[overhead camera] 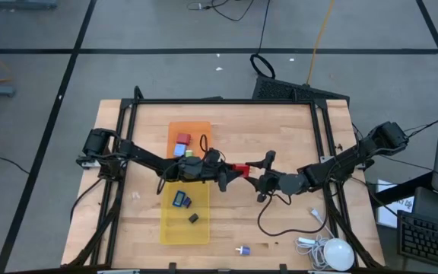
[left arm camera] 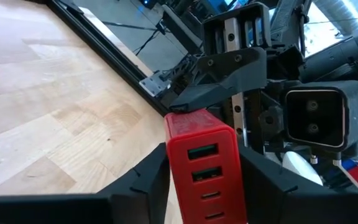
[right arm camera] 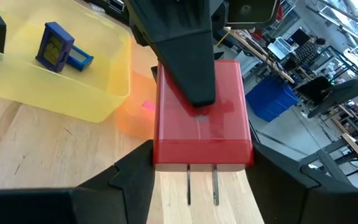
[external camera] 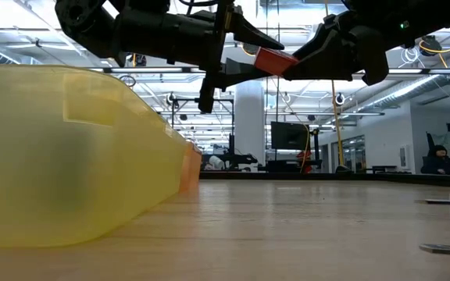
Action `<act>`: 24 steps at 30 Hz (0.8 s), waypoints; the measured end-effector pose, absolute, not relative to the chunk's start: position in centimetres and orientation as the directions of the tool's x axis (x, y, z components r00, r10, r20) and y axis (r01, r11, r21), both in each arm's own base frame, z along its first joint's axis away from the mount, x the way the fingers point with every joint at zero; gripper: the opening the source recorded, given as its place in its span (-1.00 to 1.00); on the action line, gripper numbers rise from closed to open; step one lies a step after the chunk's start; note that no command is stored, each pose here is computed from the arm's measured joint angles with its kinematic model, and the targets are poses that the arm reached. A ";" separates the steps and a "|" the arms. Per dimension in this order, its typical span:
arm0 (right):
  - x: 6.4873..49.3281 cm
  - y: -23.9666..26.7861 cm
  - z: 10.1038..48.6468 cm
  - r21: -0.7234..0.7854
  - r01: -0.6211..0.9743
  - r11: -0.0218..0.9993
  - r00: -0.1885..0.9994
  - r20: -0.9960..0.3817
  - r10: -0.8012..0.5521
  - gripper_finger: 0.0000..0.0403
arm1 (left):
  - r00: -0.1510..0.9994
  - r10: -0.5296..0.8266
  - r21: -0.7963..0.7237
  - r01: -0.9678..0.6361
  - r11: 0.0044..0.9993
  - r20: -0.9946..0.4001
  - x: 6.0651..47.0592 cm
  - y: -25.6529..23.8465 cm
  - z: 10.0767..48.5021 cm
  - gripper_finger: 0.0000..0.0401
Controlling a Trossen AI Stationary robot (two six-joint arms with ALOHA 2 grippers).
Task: Sort adapters and digital timers
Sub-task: Put the red adapter into the orange bin
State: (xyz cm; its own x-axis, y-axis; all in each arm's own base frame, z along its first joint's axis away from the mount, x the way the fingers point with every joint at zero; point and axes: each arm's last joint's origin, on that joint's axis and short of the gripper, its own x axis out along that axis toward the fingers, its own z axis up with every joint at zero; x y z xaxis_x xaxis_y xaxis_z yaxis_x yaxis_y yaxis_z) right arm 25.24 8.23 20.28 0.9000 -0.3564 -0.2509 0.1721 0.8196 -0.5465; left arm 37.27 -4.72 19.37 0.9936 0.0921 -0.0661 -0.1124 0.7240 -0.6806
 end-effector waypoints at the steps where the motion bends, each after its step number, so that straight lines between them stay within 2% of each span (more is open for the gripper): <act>1: 25.2 8.2 20.3 -0.548 0.170 0.819 0.900 -0.252 -0.356 0.04 | 0.993 0.093 -0.680 -0.114 0.724 -0.068 37.3 -4.7 19.4 -0.26; 5: 25.2 8.2 20.2 -0.544 0.177 0.821 0.898 -0.253 -0.361 0.08 | 0.993 0.098 -0.674 -0.119 0.729 -0.069 37.3 -4.5 19.3 -0.38; 12: 25.0 8.0 20.8 -0.316 0.273 0.909 0.903 -0.241 -0.355 0.27 | 0.991 0.117 -0.588 -0.131 0.798 -0.062 37.3 -4.2 19.4 -0.39; 17: 23.8 7.7 22.2 -0.228 0.297 0.927 0.906 -0.239 -0.349 0.35 | 0.987 0.152 -0.482 -0.158 0.862 -0.052 37.2 -4.4 19.6 -0.40; 24: 21.2 7.5 24.5 -0.151 0.283 0.947 0.923 -0.225 -0.312 0.31 | 0.975 0.194 -0.276 -0.217 0.936 -0.108 36.0 -5.2 21.3 -0.40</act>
